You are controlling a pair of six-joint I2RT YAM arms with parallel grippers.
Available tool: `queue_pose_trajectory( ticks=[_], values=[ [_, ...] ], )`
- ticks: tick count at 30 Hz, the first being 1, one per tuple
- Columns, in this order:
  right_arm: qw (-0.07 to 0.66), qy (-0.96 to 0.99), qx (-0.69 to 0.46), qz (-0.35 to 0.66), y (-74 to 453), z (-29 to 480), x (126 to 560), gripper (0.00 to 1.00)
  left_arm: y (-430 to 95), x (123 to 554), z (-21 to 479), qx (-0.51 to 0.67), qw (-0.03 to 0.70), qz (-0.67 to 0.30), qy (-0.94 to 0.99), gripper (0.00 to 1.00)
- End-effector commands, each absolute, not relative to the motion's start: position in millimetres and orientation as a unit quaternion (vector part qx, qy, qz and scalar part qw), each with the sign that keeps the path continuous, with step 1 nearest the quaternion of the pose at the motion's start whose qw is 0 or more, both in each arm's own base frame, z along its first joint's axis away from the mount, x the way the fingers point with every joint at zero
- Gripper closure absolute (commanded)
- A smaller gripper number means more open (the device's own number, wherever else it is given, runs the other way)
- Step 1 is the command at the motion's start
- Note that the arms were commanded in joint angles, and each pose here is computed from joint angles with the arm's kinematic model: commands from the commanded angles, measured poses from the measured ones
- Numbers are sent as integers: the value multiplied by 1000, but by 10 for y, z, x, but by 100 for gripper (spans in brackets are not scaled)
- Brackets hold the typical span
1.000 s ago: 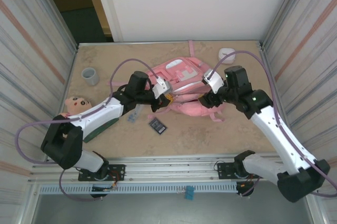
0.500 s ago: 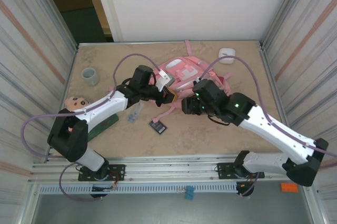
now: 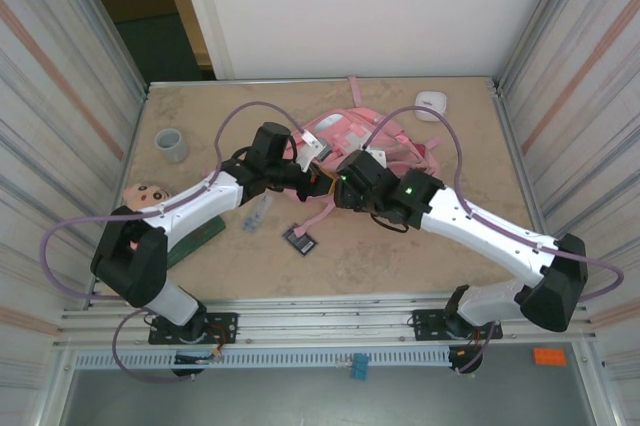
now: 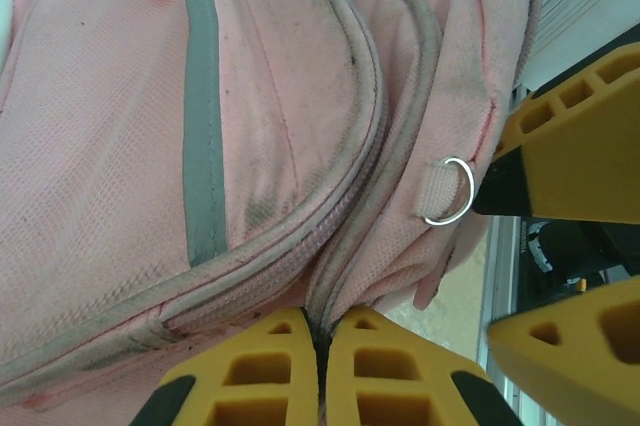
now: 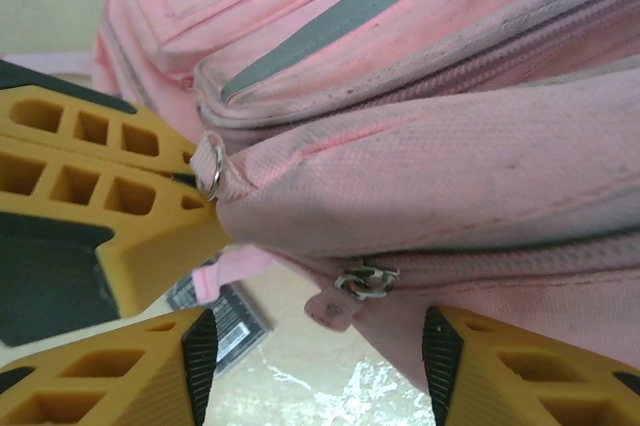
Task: Pack the student bag
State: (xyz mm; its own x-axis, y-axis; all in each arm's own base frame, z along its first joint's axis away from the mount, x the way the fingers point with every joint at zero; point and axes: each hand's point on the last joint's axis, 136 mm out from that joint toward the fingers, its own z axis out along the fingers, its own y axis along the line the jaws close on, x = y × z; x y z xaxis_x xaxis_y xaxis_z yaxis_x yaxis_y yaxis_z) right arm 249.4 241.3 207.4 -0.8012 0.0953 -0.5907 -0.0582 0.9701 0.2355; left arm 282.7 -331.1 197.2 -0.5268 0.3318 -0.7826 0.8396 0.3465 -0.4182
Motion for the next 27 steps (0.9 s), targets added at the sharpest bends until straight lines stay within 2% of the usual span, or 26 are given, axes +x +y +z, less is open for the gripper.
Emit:
queue_pose_trajectory(
  ticks=[1, 8, 20, 27],
  values=[
    [351, 934, 25, 65, 2308, 2067, 2634, 46, -3376, 2830, 2387, 377, 321, -473, 729, 100],
    [383, 922, 31, -47, 1916, 2080, 2701, 67, -3357, 2812, 2405, 380, 327, -471, 726, 100],
    [370, 928, 37, -32, 1793, 2045, 2687, 99, -3281, 2854, 2342, 389, 339, -438, 736, 100],
    [321, 946, -19, 33, 1598, 2138, 2568, 100, -2910, 3056, 2000, 421, 370, -299, 772, 100]
  ],
)
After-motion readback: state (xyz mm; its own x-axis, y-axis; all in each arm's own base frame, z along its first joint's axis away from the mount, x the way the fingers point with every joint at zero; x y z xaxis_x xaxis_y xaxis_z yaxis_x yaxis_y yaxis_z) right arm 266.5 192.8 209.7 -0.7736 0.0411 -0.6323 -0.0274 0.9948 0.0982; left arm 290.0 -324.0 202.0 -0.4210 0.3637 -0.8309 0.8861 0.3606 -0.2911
